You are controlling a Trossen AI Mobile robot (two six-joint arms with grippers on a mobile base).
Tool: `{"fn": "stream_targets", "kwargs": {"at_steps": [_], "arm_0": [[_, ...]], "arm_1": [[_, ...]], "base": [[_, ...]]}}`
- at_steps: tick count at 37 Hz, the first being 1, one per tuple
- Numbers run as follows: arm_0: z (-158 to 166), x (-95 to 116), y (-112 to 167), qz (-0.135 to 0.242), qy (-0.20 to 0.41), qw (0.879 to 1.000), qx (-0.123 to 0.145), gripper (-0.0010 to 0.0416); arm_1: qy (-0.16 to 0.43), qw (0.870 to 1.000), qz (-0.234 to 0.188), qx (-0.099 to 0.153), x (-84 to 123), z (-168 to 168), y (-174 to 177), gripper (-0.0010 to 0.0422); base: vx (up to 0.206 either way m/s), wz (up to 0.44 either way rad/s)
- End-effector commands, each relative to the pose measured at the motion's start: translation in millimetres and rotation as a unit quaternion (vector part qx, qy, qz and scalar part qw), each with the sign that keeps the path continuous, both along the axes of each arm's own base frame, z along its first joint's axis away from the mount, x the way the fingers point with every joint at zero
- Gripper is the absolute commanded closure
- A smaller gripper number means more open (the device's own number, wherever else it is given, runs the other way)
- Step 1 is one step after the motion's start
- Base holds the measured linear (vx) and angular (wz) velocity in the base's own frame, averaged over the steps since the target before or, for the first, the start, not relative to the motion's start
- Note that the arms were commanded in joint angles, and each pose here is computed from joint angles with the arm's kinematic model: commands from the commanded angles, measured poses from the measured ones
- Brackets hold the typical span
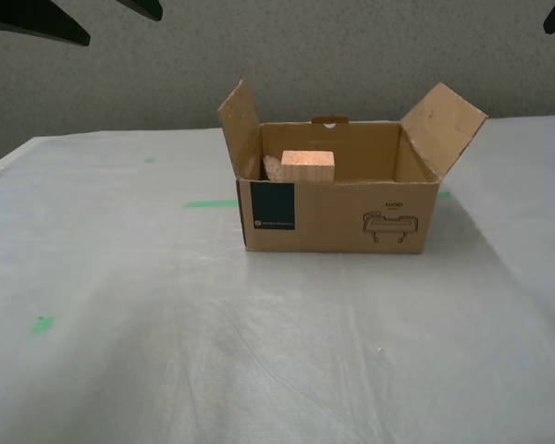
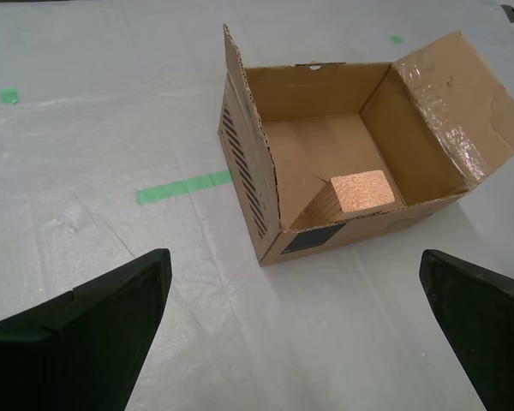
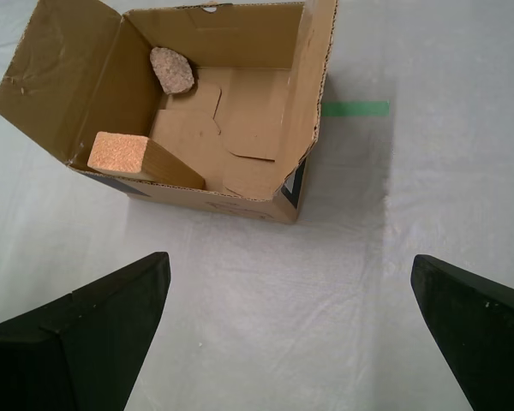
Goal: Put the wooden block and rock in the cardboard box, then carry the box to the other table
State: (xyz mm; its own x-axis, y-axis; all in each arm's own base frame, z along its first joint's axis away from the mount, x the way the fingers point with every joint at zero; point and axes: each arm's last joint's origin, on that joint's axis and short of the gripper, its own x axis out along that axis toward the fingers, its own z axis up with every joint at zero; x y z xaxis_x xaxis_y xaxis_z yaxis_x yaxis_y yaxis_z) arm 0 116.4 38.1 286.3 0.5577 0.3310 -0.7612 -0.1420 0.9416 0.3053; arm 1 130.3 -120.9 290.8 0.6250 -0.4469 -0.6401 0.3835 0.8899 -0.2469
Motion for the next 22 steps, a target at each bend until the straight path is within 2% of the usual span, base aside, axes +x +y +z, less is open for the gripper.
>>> {"fn": "stream_targets", "kwargs": {"at_steps": [1, 22], "arm_0": [[0.2, 0.0, -0.1, -0.002, 0.0, 1.0, -0.001, 0.0012], [0.2, 0.0, -0.1, -0.002, 0.0, 1.0, -0.001, 0.0012]], "arm_1": [[-0.001, 1.0, 0.002, -0.002, 0.0, 0.6, -0.1, 0.0014], [-0.001, 1.0, 0.002, -0.002, 0.0, 0.6, -0.1, 0.0014]], "base": [[0.0, 0.0], [0.0, 0.0]]}}
